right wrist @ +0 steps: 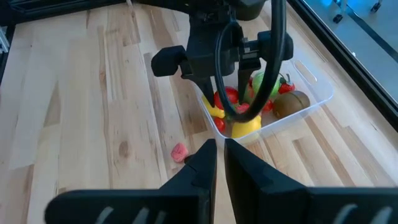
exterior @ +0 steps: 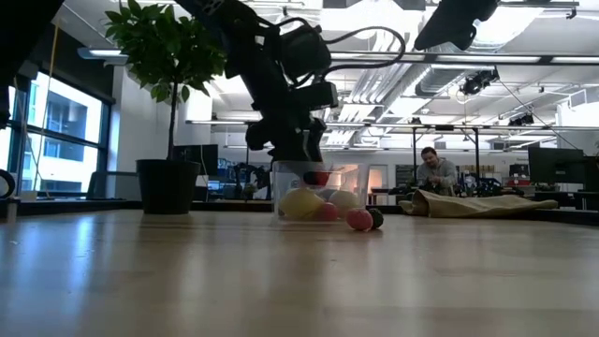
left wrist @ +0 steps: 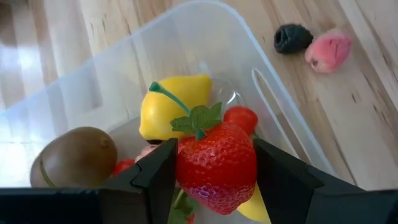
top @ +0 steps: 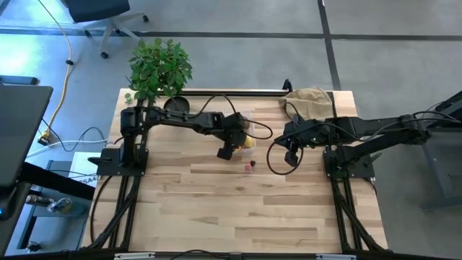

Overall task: Pick and placing Produce into tupperware
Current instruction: Put the red strawberry into the transparent bin, then put the pink peach into the transparent bin

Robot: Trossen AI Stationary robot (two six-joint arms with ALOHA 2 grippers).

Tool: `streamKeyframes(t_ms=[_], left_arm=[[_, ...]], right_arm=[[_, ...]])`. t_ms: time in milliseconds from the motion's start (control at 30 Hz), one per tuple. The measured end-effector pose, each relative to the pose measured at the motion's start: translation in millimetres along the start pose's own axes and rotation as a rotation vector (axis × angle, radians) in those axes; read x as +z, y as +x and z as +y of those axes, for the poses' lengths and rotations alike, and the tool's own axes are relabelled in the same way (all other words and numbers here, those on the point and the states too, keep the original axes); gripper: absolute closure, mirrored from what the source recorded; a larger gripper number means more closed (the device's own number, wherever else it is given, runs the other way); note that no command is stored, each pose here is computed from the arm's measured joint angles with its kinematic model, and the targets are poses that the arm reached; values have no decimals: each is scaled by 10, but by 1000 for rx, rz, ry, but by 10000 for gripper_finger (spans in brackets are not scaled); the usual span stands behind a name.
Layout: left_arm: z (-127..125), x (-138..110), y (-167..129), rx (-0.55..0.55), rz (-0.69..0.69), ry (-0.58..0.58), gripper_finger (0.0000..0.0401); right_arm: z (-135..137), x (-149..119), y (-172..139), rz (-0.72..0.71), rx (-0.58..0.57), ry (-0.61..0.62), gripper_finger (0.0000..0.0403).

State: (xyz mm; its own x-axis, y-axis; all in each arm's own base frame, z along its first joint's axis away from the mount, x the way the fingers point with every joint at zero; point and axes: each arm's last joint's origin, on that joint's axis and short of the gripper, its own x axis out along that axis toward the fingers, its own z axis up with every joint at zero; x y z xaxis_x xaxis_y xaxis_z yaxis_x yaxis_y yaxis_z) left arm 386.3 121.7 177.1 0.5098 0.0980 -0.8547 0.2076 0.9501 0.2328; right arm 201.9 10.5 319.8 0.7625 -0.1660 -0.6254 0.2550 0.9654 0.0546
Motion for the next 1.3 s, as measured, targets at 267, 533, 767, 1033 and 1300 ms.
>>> streamKeyframes(t_ms=[267, 533, 767, 1033, 1300], left_arm=[[9, 16, -2, 6, -18, -25, 212], [5, 17, -1, 18, -9, -17, 156], [8, 16, -4, 27, -5, 4, 133], [35, 69, -181, 65, -35, 5, 150], [59, 170, -584, 118, -122, -66, 168]], right_arm=[[0, 0, 1, 0, 0, 0, 379], [0, 0, 0, 0, 0, 0, 379], [0, 0, 1, 0, 0, 0, 379], [0, 0, 0, 0, 0, 0, 379], [0, 0, 1, 0, 0, 0, 379]])
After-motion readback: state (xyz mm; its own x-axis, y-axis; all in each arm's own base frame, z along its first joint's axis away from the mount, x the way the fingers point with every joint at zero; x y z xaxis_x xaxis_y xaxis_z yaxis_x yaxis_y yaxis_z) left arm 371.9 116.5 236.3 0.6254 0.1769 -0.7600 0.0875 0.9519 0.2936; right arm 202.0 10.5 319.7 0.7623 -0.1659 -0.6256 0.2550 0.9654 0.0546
